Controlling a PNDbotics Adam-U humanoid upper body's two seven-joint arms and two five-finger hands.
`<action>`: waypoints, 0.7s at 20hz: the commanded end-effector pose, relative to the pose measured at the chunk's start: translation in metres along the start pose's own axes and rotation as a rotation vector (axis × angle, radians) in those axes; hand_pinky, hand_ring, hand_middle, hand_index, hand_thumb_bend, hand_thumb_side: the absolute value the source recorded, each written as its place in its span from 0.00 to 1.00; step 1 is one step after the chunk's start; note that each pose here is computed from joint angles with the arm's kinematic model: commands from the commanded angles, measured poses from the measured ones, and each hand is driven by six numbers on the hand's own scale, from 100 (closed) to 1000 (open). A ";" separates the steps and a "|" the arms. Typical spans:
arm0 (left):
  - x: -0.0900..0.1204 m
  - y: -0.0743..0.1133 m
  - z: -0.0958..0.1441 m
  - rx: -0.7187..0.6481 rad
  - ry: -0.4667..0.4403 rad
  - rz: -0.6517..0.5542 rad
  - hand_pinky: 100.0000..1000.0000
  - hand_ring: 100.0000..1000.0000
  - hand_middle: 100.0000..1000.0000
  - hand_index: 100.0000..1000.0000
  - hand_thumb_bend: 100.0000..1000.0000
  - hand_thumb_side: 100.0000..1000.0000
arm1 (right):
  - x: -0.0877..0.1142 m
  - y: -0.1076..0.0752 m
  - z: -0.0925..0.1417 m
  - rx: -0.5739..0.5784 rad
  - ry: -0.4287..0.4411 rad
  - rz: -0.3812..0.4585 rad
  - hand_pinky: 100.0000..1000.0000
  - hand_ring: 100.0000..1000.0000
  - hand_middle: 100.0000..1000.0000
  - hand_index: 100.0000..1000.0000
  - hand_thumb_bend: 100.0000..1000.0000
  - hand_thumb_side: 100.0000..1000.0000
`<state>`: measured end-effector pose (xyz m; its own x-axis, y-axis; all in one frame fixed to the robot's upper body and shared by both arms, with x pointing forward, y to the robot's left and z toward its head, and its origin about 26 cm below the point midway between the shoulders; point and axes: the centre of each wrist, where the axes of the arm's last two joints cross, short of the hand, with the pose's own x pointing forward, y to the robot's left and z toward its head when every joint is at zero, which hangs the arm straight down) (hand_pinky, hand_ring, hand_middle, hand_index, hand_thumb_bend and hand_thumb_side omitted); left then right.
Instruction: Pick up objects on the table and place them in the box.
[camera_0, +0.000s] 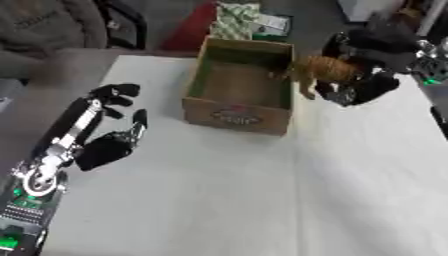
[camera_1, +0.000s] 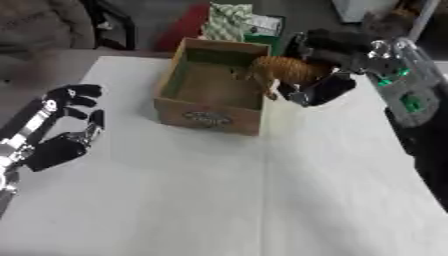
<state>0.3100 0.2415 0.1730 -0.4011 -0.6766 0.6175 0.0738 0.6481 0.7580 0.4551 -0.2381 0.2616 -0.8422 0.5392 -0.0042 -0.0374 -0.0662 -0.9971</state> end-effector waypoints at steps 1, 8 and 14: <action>0.010 0.002 -0.004 -0.001 -0.046 0.003 0.71 0.79 0.78 0.88 0.00 0.46 | -0.008 -0.015 -0.001 0.066 -0.042 0.092 0.56 0.31 0.24 0.43 0.00 0.21; 0.027 -0.005 -0.014 -0.042 -0.127 0.030 0.70 0.79 0.77 0.88 0.00 0.46 | -0.024 -0.003 -0.015 0.017 0.073 0.037 0.56 0.31 0.24 0.43 0.00 0.19; 0.047 -0.016 -0.024 -0.105 -0.221 0.062 0.70 0.78 0.76 0.87 0.00 0.47 | -0.040 0.020 -0.019 -0.019 0.203 -0.055 0.54 0.30 0.24 0.43 0.00 0.16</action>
<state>0.3139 0.1957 0.1874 -0.5500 -0.5558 0.6234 0.1912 0.6427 0.7418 0.4961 -0.2423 0.2259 -0.7253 0.6864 0.0536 -0.1038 -0.0321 -0.9941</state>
